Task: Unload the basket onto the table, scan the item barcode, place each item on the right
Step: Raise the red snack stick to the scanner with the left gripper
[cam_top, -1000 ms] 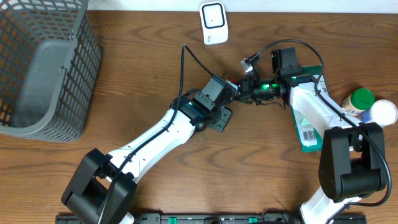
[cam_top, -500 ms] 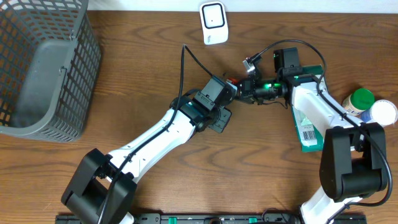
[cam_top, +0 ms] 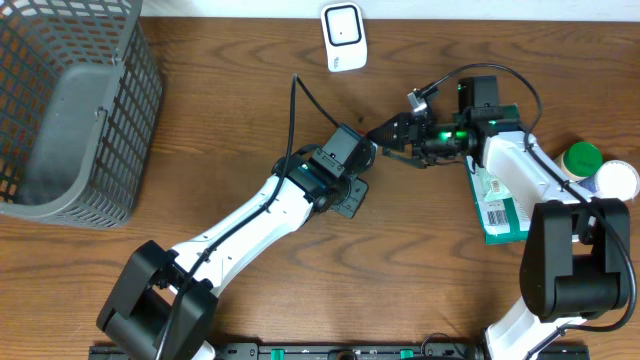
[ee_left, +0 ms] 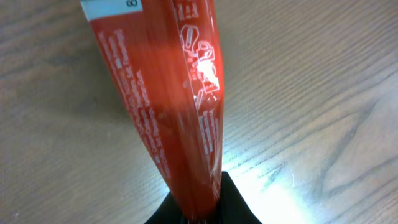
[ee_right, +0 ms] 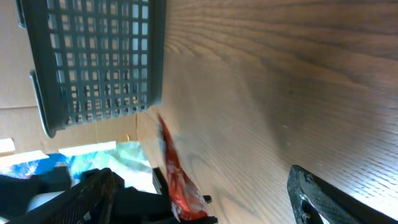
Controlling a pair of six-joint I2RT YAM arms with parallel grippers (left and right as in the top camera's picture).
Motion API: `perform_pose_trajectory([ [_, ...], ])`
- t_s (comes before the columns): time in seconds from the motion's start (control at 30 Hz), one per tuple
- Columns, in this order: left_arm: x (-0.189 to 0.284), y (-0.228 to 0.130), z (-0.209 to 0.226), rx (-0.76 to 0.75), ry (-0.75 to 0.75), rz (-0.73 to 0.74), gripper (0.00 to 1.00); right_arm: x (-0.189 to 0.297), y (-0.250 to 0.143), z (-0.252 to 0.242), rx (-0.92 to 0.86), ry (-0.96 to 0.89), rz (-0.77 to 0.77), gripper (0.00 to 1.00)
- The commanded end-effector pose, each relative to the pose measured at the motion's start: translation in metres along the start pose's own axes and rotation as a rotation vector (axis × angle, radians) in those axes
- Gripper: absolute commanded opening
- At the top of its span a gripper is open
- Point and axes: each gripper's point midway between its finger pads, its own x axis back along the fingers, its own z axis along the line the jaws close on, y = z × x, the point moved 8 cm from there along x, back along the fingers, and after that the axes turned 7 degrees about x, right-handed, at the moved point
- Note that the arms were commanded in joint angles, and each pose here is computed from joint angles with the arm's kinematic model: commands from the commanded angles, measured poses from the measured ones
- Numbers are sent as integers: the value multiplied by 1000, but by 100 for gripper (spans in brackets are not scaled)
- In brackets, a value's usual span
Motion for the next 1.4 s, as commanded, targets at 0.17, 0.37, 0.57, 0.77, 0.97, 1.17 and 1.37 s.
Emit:
perform_pose_trajectory([
  [0.17, 42, 24, -10, -35, -29, -11, 7, 33, 29, -1, -38, -78, -111, 87],
  [0.37, 88, 44, 1, 23, -182, 30, 7, 39, 30, -12, -89, -280, -133, 89],
  [0.57, 104, 56, 37, 93, -252, 14, 7, 34, 23, 11, -17, -36, -47, 84],
  [0.77, 93, 53, 29, 25, -269, 45, 7, 19, 16, 28, 40, 67, 10, 75],
  [0.97, 86, 50, 17, -5, -269, 70, 7, -1, 14, 47, 99, 135, 47, 74],
  [1.17, 86, 49, 18, -4, -249, 73, 7, -5, 18, 67, 129, 279, 73, 70],
  [1.37, 85, 49, 24, 10, -187, 69, 7, -4, 18, 67, 132, 279, 71, 67],
])
